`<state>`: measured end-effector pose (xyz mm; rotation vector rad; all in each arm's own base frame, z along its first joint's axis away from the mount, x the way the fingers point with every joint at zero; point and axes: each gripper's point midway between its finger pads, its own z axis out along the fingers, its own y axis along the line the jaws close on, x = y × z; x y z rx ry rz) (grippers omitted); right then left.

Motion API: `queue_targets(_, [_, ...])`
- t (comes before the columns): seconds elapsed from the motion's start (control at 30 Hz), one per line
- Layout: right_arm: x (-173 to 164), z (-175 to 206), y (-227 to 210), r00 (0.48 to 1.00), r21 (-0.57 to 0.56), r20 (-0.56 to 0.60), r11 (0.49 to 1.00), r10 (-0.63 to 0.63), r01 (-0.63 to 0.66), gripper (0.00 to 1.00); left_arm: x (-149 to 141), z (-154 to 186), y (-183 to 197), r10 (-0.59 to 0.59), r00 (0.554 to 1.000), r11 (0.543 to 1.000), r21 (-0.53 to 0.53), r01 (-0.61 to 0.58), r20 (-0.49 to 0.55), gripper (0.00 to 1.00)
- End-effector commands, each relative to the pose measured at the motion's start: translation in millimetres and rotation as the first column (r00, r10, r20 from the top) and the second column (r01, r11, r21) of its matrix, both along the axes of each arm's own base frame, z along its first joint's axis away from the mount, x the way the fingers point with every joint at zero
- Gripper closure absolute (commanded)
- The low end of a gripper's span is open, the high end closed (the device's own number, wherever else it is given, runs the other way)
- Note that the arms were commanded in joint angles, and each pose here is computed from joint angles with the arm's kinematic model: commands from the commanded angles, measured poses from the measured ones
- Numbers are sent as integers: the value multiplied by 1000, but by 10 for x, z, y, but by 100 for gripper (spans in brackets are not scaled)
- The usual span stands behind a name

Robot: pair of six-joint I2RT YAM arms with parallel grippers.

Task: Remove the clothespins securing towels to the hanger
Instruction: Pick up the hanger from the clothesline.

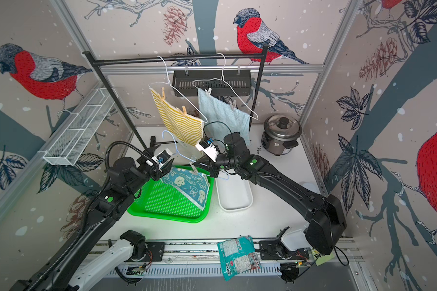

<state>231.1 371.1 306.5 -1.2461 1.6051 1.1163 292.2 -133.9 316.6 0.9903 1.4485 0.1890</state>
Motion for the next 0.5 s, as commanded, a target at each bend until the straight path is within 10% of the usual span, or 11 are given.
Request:
queue_targets(0.0, [-15,165,67,998,61,47,997,43,-46,100,-27,146,-113,-80,994,997,8,80,79,29])
queue_targets(0.47, [4,136,116,998,72,27,996,52,-54,100,21,178,-103,-71,991,997,38,67,115,70])
